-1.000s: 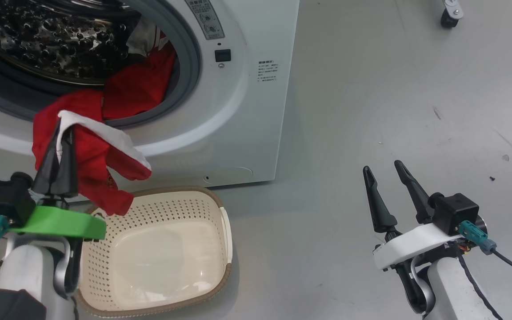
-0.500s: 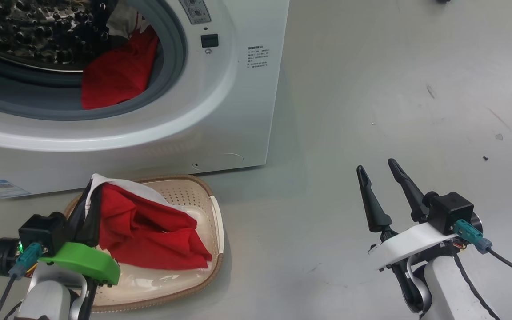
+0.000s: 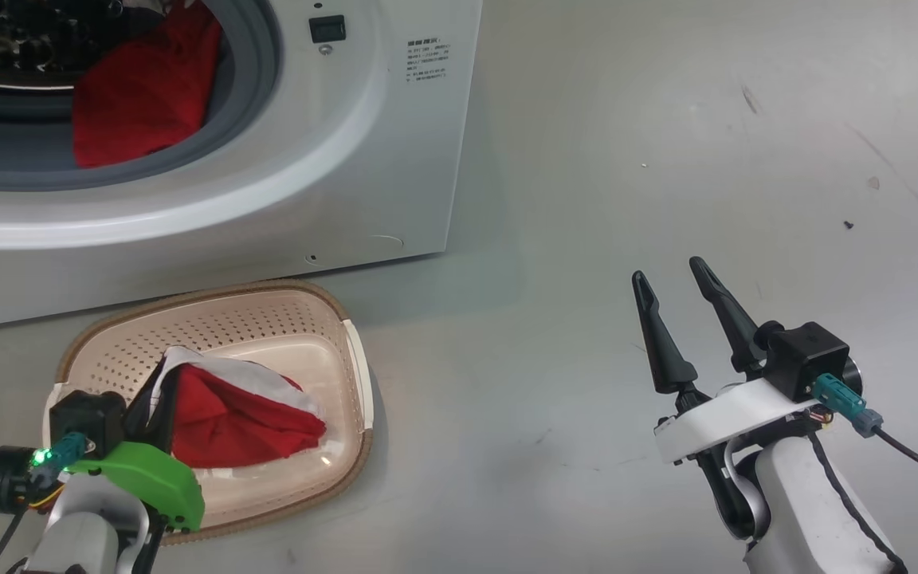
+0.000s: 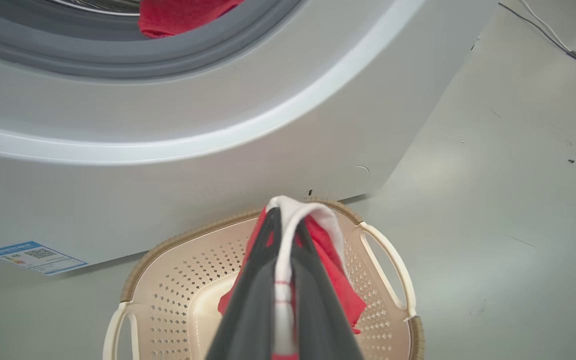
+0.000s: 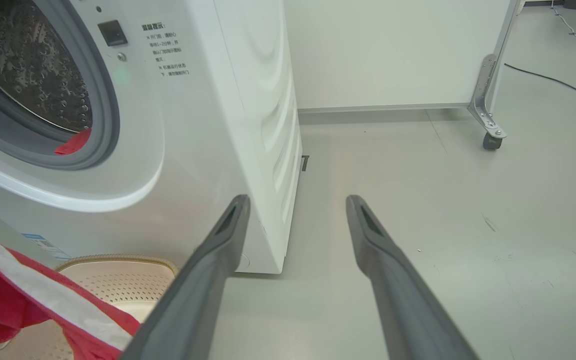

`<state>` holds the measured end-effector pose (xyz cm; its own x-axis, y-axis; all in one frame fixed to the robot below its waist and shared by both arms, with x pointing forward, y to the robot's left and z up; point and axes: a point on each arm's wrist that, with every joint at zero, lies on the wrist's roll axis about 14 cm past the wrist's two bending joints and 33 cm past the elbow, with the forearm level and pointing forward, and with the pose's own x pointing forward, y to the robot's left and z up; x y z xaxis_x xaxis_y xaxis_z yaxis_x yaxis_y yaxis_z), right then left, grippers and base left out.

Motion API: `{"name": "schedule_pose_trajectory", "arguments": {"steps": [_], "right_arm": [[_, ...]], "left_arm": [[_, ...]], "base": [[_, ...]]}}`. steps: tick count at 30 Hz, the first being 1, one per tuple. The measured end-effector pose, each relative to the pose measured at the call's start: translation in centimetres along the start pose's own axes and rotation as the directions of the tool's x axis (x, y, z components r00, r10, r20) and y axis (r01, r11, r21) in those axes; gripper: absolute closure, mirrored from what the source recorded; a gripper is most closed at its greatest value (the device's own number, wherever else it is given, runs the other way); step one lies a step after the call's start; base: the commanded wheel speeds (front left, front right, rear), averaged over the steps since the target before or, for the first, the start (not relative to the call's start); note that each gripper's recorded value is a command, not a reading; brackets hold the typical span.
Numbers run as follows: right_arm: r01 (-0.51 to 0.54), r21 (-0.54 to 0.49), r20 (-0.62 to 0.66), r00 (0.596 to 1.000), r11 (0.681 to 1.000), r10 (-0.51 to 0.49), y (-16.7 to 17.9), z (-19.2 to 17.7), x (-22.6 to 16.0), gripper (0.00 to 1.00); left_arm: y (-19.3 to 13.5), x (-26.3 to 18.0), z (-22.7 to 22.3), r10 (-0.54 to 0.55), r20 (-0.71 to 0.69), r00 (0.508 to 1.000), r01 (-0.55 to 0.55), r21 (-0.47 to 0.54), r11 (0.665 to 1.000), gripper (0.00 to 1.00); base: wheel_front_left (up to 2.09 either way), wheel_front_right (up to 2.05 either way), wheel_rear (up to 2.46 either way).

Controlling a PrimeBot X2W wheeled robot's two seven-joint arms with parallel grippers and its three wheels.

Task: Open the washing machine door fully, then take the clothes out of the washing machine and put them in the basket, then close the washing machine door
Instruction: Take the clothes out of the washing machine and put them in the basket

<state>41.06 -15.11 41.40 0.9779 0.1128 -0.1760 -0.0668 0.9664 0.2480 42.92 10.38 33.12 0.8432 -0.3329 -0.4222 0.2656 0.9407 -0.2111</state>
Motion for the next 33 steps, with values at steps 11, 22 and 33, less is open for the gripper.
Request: {"name": "schedule_pose_trajectory", "arguments": {"steps": [11,22,33], "right_arm": [[0.042,-0.006,-0.024,0.999,0.999,-0.042,-1.8,-1.0,1.1,0.0],[0.09,-0.016,-0.046,0.995,0.996,-0.09,-3.8,-2.1,2.2,0.0],[0.1,-0.018,-0.058,0.993,0.995,-0.101,-4.1,-2.6,2.7,0.0]], "left_arm": [[0.3,3.8,-2.9,-0.02,-0.115,0.993,0.019,-0.001,1.0,1.0],[0.4,6.5,-6.3,-0.026,-0.207,0.978,0.02,-0.033,0.999,1.0],[2.8,4.4,-10.9,0.049,-0.354,0.934,-0.066,-0.034,0.997,1.0]], "base": [[0.0,0.0,0.0],[0.0,0.0,0.0],[0.0,0.0,0.0]]}}
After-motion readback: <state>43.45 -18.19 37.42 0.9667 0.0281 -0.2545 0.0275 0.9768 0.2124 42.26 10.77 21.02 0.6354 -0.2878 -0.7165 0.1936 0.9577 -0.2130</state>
